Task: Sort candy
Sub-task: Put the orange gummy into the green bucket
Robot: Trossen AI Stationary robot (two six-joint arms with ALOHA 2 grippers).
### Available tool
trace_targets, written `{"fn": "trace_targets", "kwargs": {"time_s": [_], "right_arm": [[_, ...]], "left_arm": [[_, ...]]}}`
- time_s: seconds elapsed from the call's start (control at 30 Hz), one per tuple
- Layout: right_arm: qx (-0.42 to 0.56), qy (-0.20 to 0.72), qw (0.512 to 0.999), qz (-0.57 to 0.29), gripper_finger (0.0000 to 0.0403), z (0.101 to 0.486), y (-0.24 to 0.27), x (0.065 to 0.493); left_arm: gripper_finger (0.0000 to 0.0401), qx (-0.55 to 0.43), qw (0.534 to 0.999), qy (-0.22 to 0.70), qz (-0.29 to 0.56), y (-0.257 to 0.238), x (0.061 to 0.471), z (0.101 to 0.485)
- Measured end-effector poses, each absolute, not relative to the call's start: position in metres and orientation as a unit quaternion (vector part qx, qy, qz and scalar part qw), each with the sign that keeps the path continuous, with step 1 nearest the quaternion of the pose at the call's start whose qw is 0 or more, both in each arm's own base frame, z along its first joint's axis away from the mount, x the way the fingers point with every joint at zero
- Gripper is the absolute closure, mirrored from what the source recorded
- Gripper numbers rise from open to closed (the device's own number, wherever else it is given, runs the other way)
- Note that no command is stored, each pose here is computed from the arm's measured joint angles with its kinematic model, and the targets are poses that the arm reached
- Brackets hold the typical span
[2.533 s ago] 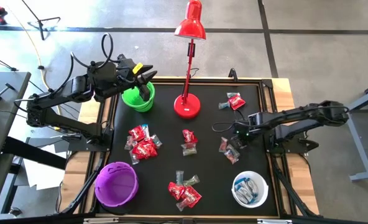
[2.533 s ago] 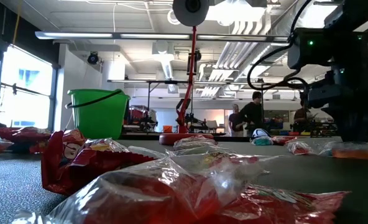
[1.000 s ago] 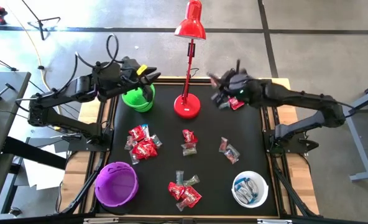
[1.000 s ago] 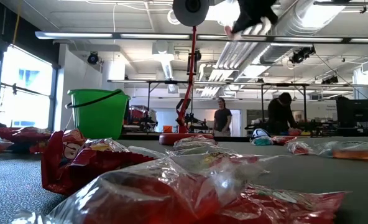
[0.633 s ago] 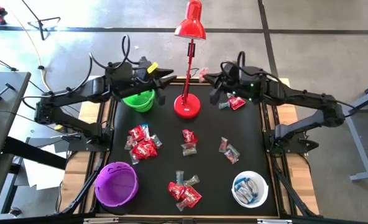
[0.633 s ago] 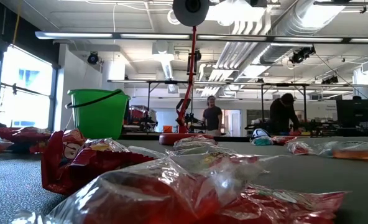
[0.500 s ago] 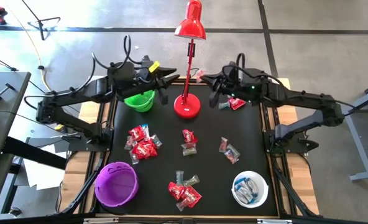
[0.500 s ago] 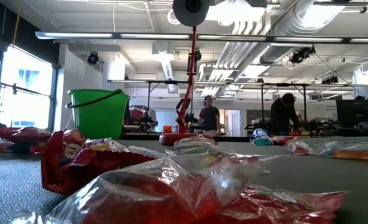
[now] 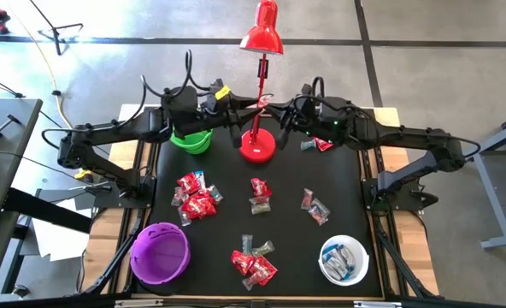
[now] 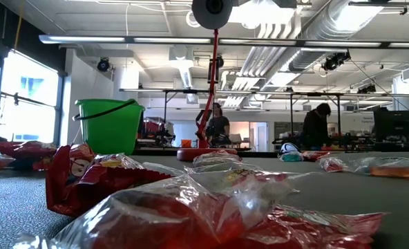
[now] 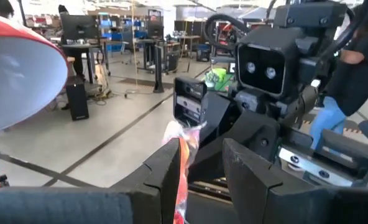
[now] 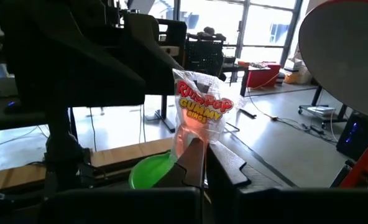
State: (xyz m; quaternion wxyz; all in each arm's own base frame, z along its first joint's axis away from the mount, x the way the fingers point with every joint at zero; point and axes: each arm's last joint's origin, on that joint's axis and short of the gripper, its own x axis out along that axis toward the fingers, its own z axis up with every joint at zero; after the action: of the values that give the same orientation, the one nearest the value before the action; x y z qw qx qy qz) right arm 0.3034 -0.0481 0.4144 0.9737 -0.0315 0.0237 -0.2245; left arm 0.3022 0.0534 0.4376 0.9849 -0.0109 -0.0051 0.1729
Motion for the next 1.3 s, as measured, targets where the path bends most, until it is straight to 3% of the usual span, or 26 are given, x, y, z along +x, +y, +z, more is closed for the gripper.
{"fn": "trace_targets", "kwargs": {"time_s": [0.63, 1.3], "right_arm": [[-0.055, 0.004, 0.98, -0.193, 0.0403, 0.4192, -0.0417, 0.3041], [-0.077, 0.006, 0.978, -0.192, 0.0403, 0.4196, -0.0417, 0.3041]], "left_arm": [[0.0295, -0.012, 0.979, -0.031, 0.2, 0.0548, 0.3012, 0.4425], [0.0295, -0.051, 0.987, -0.022, 0.151, 0.0522, 0.3023, 0.4397]]}}
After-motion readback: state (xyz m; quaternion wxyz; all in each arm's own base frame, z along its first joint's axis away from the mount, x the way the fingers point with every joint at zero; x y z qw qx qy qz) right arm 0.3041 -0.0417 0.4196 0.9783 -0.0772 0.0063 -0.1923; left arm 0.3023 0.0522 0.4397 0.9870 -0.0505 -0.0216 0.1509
